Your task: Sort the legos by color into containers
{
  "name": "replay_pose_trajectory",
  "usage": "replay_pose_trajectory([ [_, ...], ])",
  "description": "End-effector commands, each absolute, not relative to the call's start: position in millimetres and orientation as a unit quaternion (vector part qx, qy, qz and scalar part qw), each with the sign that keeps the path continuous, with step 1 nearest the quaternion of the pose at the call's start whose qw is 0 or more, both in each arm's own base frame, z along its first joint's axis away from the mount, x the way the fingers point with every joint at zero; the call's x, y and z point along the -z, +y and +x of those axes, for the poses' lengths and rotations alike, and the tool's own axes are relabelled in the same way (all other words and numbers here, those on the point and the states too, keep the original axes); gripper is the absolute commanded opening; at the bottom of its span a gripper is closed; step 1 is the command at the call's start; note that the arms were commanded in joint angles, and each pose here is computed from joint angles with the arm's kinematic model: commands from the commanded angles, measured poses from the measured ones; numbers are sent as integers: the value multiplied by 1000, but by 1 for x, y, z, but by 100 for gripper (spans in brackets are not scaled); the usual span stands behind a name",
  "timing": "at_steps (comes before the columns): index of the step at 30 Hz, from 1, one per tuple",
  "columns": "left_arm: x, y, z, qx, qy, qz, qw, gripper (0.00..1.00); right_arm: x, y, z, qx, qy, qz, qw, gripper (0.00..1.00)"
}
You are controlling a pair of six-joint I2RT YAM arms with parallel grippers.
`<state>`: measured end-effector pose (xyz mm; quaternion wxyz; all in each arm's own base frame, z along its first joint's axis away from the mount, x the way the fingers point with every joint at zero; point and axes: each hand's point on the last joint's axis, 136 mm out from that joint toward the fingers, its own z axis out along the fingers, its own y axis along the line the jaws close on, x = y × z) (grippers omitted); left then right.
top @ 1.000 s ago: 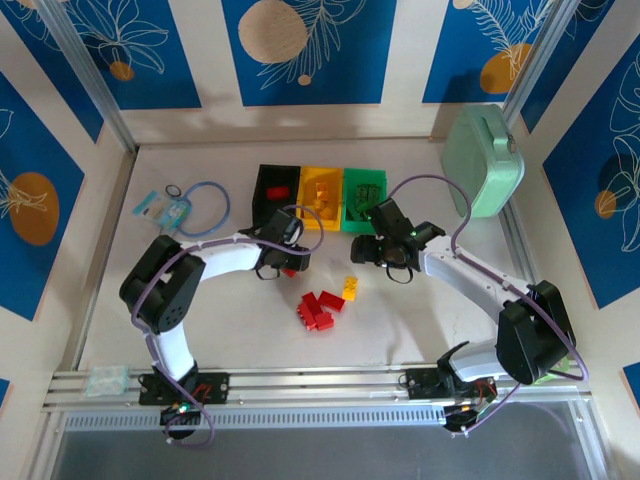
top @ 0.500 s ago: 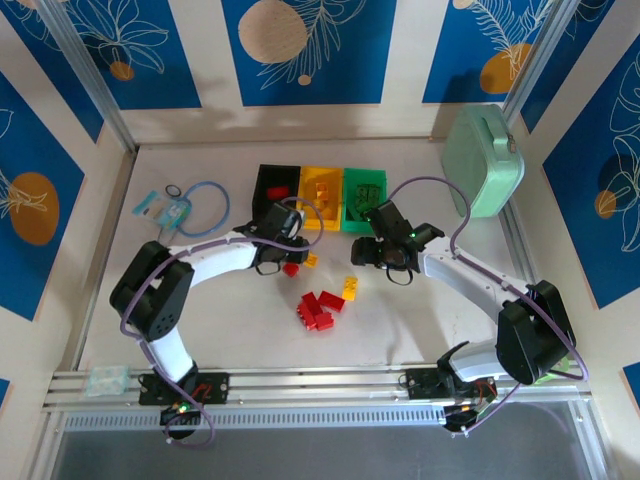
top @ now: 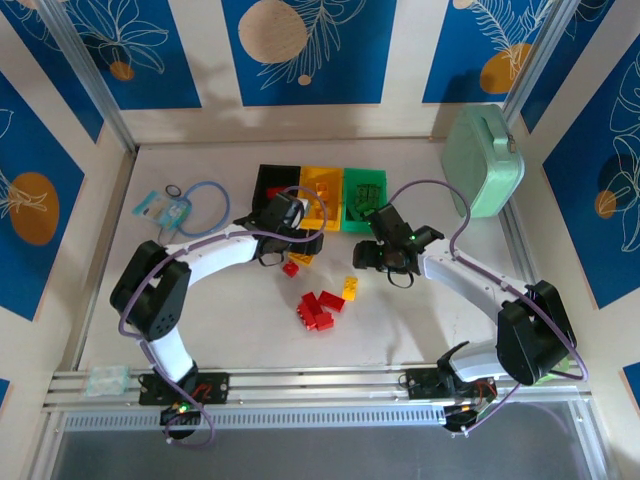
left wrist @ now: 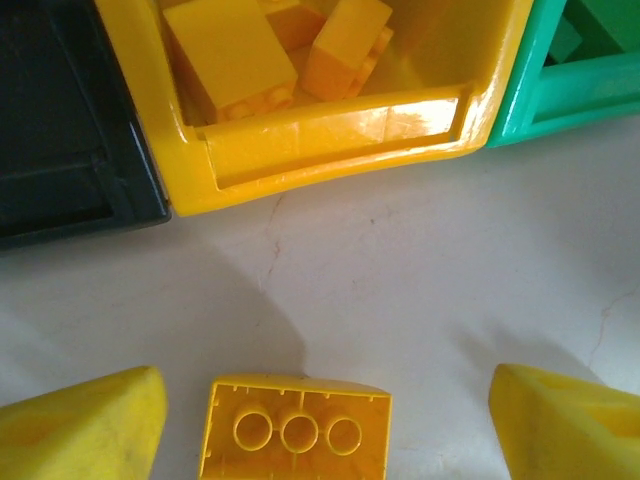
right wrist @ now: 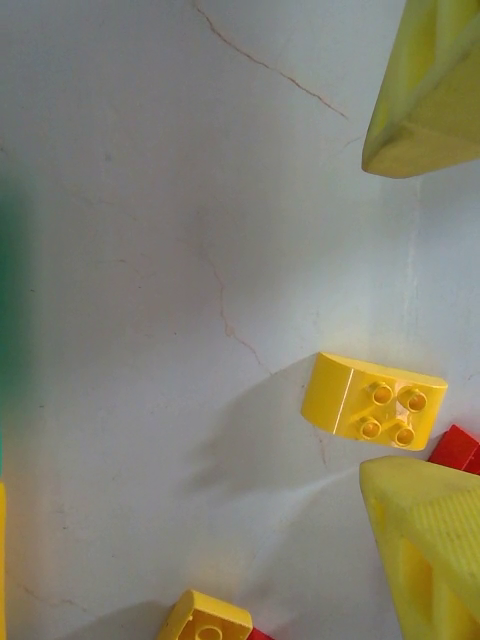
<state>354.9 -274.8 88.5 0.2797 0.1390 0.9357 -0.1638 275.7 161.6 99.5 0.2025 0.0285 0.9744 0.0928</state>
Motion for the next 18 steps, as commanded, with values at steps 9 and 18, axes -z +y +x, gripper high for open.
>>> replay_pose_trajectory([
  [9,-34,-267,334,141,959,141,199,88,-100,160,274,-95,975,35,200,74],
  [18,-18,-264,330,132,964,138,182,82,-99,160,274,-95,975,36,199,74],
])
